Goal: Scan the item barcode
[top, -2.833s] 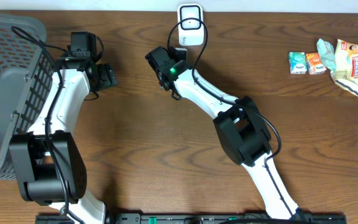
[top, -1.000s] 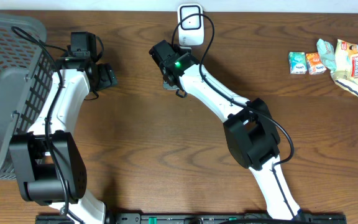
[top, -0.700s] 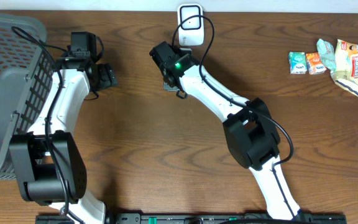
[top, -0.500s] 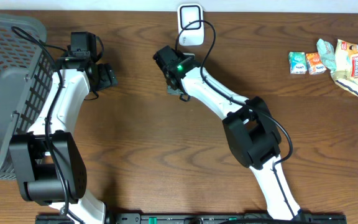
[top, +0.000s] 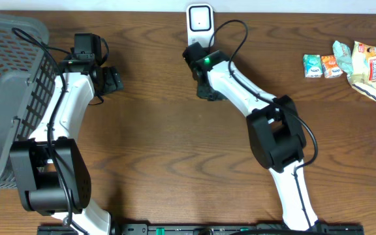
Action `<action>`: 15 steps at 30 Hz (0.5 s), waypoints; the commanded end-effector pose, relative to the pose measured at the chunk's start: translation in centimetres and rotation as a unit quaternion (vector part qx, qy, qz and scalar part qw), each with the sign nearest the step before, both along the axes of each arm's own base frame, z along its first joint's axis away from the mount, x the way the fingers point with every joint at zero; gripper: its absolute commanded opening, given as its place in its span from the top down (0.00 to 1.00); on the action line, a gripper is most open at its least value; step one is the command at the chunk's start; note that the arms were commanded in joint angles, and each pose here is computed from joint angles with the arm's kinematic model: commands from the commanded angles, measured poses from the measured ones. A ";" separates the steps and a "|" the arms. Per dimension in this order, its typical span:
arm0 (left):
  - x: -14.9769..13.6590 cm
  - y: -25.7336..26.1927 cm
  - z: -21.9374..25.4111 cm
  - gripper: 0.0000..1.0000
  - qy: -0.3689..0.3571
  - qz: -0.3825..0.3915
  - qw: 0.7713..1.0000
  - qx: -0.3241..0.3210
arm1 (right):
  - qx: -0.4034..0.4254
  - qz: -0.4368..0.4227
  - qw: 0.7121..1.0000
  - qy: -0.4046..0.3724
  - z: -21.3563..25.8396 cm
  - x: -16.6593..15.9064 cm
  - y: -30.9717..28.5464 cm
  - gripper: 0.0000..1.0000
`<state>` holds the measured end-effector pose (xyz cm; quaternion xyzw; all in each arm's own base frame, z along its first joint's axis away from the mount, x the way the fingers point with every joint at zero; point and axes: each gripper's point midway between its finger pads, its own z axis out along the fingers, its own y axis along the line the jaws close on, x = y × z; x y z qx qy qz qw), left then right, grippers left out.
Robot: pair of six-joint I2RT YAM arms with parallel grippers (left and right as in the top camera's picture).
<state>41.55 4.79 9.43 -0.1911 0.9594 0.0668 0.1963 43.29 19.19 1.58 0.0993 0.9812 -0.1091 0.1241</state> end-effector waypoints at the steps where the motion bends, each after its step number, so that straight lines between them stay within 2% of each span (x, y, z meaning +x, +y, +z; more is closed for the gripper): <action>1: -0.2 0.1 -0.2 0.03 0.005 -0.005 1.000 0.005 | -0.012 -0.034 0.997 -0.061 5.9 0.6 -1.9 0.98; 6: -0.2 0.1 -0.2 0.02 0.005 -0.005 1.000 0.005 | 0.011 -0.036 0.994 -0.103 10.1 0.9 -1.8 0.99; 10: -0.2 0.1 -0.2 0.03 0.005 -0.005 1.000 0.005 | 0.037 -0.036 0.988 -0.148 11.7 2.5 -1.1 0.97; 13: -0.2 0.1 -0.2 0.02 0.005 -0.005 1.000 0.005 | 0.040 -0.032 0.986 -0.161 11.6 3.7 -1.3 0.86; 15: -0.2 0.1 -0.2 0.02 0.005 -0.005 1.000 0.005 | 0.036 -0.023 0.986 -0.163 11.3 4.3 -1.5 0.72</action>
